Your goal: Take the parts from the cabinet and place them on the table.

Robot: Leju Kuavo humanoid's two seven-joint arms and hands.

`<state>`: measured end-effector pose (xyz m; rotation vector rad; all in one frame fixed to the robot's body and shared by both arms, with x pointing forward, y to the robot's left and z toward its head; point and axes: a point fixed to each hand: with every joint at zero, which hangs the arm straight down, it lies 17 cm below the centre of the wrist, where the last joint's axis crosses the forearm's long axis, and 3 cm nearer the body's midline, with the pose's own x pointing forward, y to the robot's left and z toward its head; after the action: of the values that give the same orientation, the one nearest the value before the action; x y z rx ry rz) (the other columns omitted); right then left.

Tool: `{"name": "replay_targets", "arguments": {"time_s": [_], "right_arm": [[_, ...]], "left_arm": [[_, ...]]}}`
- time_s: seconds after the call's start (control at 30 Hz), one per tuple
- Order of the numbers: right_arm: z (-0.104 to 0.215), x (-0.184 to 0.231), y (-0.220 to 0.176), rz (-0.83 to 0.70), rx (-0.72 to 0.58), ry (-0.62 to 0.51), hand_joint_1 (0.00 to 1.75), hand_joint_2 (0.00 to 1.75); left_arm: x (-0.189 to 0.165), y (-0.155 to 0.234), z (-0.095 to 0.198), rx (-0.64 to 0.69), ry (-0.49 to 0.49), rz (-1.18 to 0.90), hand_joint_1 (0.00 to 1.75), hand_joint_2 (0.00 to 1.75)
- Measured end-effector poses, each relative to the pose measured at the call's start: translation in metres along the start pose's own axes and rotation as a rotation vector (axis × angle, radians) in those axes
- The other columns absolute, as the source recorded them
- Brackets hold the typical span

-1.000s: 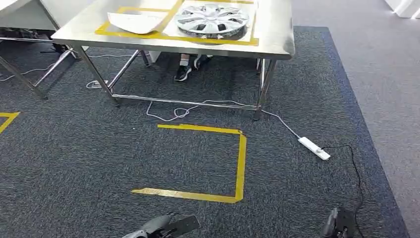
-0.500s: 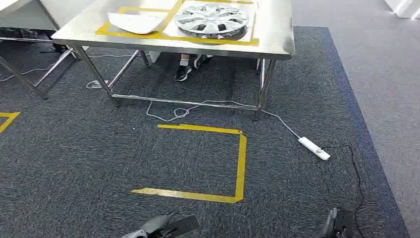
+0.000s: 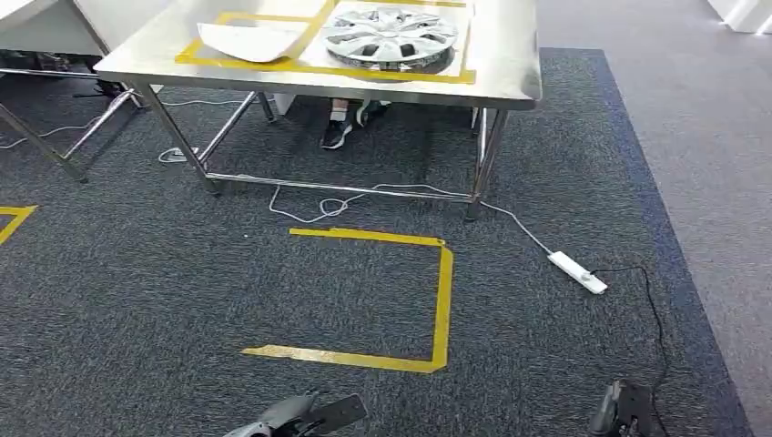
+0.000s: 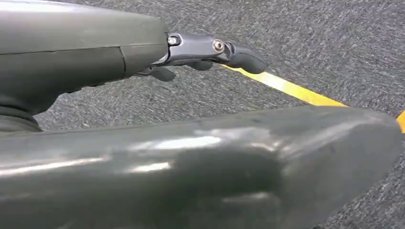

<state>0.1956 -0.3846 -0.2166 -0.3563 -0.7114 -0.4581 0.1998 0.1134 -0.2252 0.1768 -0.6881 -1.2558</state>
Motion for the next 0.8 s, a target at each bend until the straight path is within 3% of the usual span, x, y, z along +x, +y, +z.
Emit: {"name": "replay_targets", "arguments": {"time_s": [0.8], "right_arm": [[0.0012, -0.0086, -0.0059, 0.090, -0.026, 0.020, 0.00, 0.00]], "left_arm": [[0.0007, -0.0074, 0.0014, -0.028, -0.002, -0.052, 0.00, 0.00]]}}
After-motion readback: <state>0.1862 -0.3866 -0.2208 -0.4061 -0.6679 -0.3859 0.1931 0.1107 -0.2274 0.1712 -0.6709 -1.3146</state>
